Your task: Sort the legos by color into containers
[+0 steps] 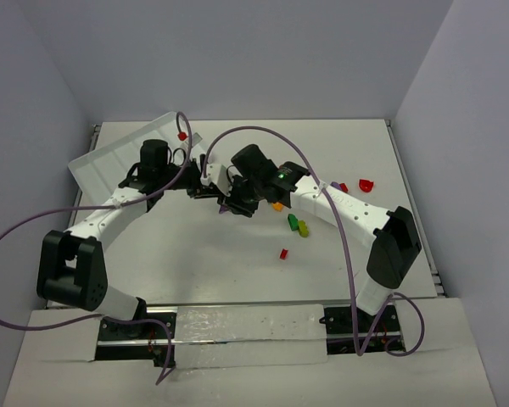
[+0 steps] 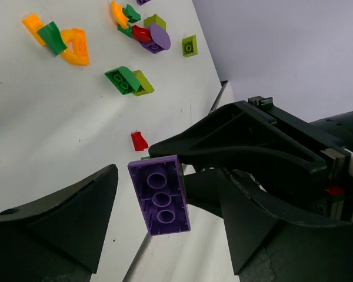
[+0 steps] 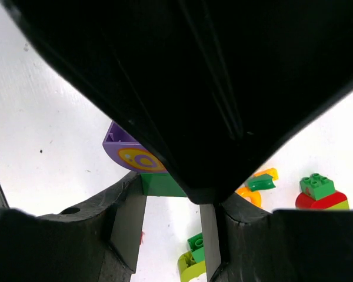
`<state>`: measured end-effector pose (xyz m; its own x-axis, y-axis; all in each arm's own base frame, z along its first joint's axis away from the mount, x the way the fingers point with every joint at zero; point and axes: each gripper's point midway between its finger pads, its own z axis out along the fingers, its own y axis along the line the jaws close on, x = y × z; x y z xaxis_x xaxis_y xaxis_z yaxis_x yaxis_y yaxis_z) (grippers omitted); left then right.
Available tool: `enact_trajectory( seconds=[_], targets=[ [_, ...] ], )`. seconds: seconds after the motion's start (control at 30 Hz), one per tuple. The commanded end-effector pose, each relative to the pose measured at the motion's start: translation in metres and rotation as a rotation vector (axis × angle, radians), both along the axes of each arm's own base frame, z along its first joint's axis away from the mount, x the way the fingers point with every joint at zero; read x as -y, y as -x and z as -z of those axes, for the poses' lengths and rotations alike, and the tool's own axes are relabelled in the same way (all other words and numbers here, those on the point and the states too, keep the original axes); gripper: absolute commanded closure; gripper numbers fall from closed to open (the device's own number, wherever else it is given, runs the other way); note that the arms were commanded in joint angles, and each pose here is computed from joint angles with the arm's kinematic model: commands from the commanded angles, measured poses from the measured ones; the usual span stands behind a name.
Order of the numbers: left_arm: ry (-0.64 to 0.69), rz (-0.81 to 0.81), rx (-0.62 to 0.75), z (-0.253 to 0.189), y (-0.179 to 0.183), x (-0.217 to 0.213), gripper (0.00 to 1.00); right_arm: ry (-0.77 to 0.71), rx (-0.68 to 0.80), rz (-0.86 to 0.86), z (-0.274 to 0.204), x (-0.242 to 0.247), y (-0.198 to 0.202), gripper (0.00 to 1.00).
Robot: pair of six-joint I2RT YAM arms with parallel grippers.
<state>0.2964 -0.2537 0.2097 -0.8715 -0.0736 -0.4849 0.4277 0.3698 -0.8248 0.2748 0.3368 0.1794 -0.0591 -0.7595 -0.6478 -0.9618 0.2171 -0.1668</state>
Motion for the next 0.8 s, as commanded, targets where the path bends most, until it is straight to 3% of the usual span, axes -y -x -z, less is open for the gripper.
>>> enact_trajectory(
  seconds=[0.0, 0.13, 0.5, 0.6, 0.7, 0.77],
  targets=[
    [0.004, 0.022, 0.001, 0.002, 0.002, 0.005, 0.26, -0.083, 0.069, 0.017, -0.031, -0.016, -0.009, 1.00],
    [0.009, 0.032, -0.011, 0.004, 0.004, 0.005, 0.42, -0.085, 0.079, 0.032, -0.032, -0.017, -0.012, 1.00],
    [0.011, 0.038, -0.042, 0.010, 0.003, 0.007, 0.59, -0.102, 0.115, 0.059, -0.041, -0.014, -0.017, 1.00],
    [0.006, 0.040, -0.043, 0.011, 0.002, 0.006, 0.73, -0.103, 0.116, 0.062, -0.042, -0.014, -0.016, 1.00],
    [-0.005, 0.019, -0.031, 0.010, -0.004, -0.002, 1.00, -0.093, 0.122, 0.066, -0.040, -0.011, -0.017, 1.00],
    [0.006, -0.038, -0.026, 0.003, -0.015, -0.021, 1.00, -0.078, 0.133, 0.072, -0.035, -0.006, -0.017, 1.00]
  ],
)
